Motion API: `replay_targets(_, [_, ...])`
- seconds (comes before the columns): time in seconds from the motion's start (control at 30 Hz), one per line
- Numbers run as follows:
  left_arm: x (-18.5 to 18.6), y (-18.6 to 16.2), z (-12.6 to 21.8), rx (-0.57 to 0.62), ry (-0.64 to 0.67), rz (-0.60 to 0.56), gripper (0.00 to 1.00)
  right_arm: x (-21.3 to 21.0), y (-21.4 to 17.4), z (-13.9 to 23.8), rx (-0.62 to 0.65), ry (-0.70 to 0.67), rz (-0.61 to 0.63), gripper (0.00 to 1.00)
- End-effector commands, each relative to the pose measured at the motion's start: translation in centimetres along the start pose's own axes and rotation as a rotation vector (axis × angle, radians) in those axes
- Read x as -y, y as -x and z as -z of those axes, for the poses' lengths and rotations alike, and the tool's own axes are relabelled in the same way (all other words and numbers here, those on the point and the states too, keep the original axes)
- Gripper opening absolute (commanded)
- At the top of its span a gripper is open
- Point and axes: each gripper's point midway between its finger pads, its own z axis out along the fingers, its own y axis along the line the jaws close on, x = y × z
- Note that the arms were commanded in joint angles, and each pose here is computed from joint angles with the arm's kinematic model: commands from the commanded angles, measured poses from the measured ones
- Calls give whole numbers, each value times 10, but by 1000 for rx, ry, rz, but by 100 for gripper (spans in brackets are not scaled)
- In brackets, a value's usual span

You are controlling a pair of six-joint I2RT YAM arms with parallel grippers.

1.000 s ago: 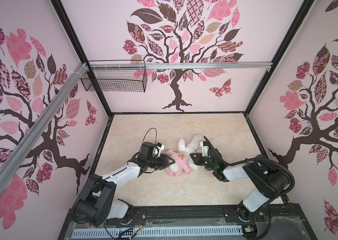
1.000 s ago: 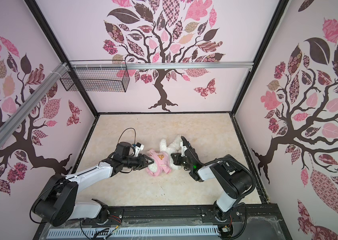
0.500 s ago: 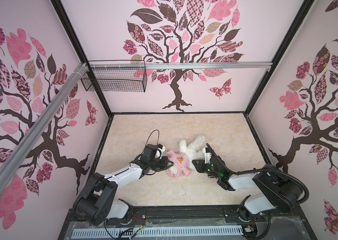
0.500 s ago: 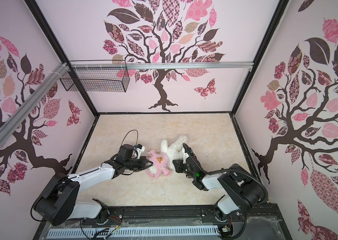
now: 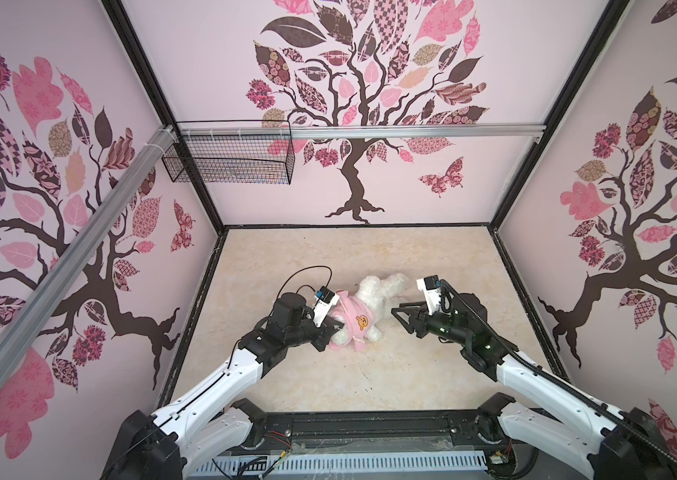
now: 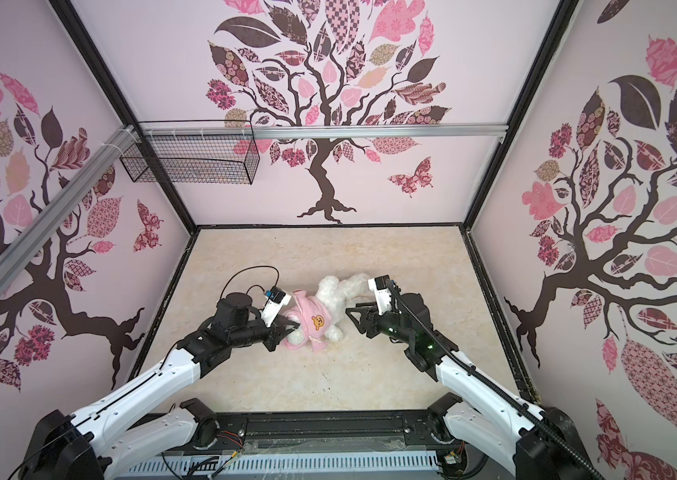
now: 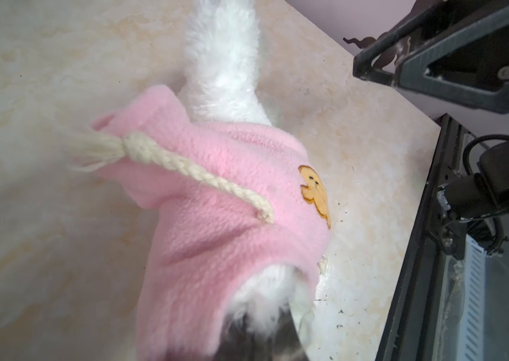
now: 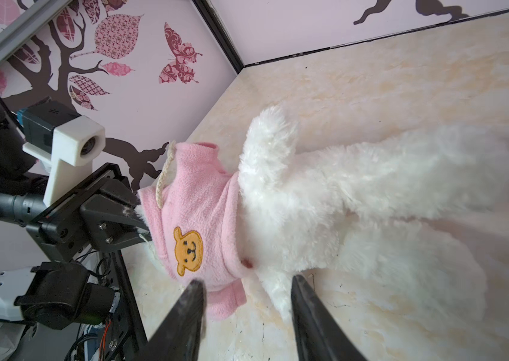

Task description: Dress the teddy bear

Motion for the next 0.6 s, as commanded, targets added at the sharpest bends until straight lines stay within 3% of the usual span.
replay_targets(0.0, [11,12,11,76,-19,-317,0,-34,0,-3,-63,190,-101,47])
replay_targets(0.13, [20,10,10,78,-46,-390,0,-38,0,-13,-68,243,-169,40])
replay_targets(0.27, [28,-1,4,15,-31,-516,0,-33,-7,-25,-65,206,-189,40])
replay_targets(0.57, [37,-1,-1,1,-52,-538,0,-19,-31,-44,-100,120,-197,36])
